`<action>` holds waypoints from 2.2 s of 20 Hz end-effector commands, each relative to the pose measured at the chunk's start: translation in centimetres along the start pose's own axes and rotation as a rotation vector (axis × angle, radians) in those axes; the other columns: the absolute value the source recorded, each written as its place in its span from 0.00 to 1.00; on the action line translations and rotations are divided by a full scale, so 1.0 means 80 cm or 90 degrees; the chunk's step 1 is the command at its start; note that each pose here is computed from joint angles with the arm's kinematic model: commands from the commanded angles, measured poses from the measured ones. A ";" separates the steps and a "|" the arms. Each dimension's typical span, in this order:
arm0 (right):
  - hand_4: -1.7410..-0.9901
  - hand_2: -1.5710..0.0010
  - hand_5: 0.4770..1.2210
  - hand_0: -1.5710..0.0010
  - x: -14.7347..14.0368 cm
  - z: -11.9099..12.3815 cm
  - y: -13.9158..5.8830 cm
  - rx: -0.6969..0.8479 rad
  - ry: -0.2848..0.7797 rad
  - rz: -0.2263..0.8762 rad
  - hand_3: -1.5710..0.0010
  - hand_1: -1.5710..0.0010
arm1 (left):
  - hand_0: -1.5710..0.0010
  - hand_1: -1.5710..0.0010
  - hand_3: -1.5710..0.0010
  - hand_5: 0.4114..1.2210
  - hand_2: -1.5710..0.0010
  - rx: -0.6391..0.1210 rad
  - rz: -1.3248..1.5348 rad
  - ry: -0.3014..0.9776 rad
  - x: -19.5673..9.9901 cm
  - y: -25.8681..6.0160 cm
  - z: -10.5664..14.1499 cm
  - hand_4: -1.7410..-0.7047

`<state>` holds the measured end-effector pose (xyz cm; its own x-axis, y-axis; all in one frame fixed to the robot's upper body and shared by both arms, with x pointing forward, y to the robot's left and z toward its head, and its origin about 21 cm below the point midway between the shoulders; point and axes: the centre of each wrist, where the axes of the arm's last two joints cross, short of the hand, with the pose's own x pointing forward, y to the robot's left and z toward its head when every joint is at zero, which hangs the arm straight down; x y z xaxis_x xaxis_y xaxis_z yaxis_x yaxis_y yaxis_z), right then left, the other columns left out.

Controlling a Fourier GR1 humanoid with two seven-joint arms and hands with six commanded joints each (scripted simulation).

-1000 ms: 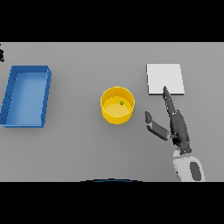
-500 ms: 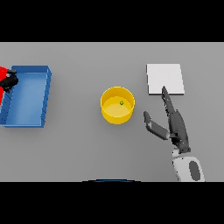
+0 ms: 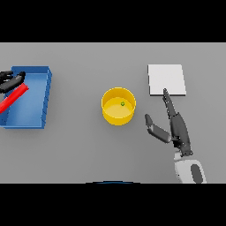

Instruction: Pick up the red beaker and tilt it to pour out 1 green nut into yellow bowl. Pick up the yellow bowl and place it on the metallic measuring scale.

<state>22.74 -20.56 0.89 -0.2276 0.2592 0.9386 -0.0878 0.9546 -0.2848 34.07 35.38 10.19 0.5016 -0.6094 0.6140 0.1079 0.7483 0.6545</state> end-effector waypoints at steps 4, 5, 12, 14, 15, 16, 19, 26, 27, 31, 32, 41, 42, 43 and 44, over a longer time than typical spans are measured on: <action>0.76 1.00 0.28 1.00 -0.002 0.001 -0.003 -0.002 0.007 0.010 1.00 1.00 | 0.91 0.92 0.94 0.29 0.93 0.026 -0.003 -0.014 0.006 -0.011 -0.010 0.99; 0.75 1.00 0.28 1.00 -0.001 -0.001 -0.003 -0.002 0.006 0.011 1.00 1.00 | 0.93 0.94 0.95 0.29 0.94 0.034 -0.003 -0.016 0.007 -0.012 -0.010 1.00; 0.78 1.00 0.34 1.00 0.016 -0.018 -0.006 0.123 -0.028 0.127 1.00 1.00 | 0.99 0.99 0.99 0.34 0.99 0.069 0.021 -0.066 0.007 -0.007 -0.011 1.00; 0.73 1.00 0.32 1.00 0.029 -0.036 -0.014 0.190 -0.030 0.233 1.00 1.00 | 0.99 0.99 0.99 0.33 0.99 0.064 0.031 -0.069 0.012 -0.009 -0.010 0.99; 0.71 1.00 0.31 1.00 0.034 -0.046 -0.012 0.224 -0.031 0.287 1.00 1.00 | 0.99 0.99 0.99 0.32 0.99 0.059 0.036 -0.080 0.012 -0.012 -0.011 0.99; 0.70 1.00 0.30 1.00 0.039 -0.055 -0.009 0.267 -0.047 0.348 1.00 1.00 | 0.99 0.99 1.00 0.32 1.00 0.062 0.041 -0.078 0.007 -0.014 -0.011 0.98; 0.68 1.00 0.30 1.00 0.054 -0.080 0.004 0.376 -0.112 0.478 1.00 1.00 | 1.00 1.00 1.00 0.32 1.00 0.057 0.035 -0.080 0.011 -0.012 -0.011 0.99; 0.70 1.00 0.31 1.00 0.064 -0.121 0.030 0.571 -0.173 0.660 1.00 1.00 | 1.00 1.00 1.00 0.34 1.00 0.048 0.047 -0.081 0.004 -0.012 -0.006 0.99; 0.70 1.00 0.31 1.00 0.065 -0.125 0.034 0.591 -0.176 0.669 1.00 1.00 | 1.00 1.00 1.00 0.34 1.00 0.049 0.049 -0.078 0.004 -0.013 -0.007 0.98; 0.69 1.00 0.30 1.00 0.057 -0.143 0.054 0.650 -0.152 0.734 1.00 1.00 | 1.00 1.00 1.00 0.34 1.00 0.044 0.051 -0.080 0.001 -0.013 -0.009 0.98; 0.69 1.00 0.30 1.00 0.057 -0.149 0.055 0.660 -0.151 0.748 1.00 1.00 | 1.00 1.00 1.00 0.34 1.00 0.045 0.054 -0.086 0.003 -0.011 -0.008 0.98; 0.60 1.00 0.36 1.00 0.049 -0.168 0.081 0.739 -0.113 0.804 1.00 1.00 | 1.00 1.00 1.00 0.34 1.00 0.045 0.058 -0.086 -0.001 -0.006 -0.008 0.99; 0.59 1.00 0.37 1.00 0.050 -0.171 0.079 0.737 -0.107 0.798 1.00 1.00 | 1.00 1.00 1.00 0.34 1.00 0.047 0.060 -0.086 -0.001 -0.003 -0.006 0.99; 0.58 1.00 0.38 1.00 0.047 -0.171 0.082 0.730 -0.097 0.791 1.00 1.00 | 1.00 1.00 1.00 0.34 1.00 0.049 0.062 -0.090 -0.003 -0.003 -0.006 0.99; 0.56 1.00 0.42 1.00 0.048 -0.172 0.083 0.727 -0.082 0.790 0.99 1.00 | 1.00 1.00 1.00 0.34 1.00 0.050 0.059 -0.090 -0.002 -0.004 -0.007 0.99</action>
<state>34.61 -11.20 5.26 -0.7588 0.6492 0.0530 -0.4011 -0.4015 -0.8234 34.45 35.38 9.64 0.3806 -0.5740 0.7250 -0.0024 0.7834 0.6215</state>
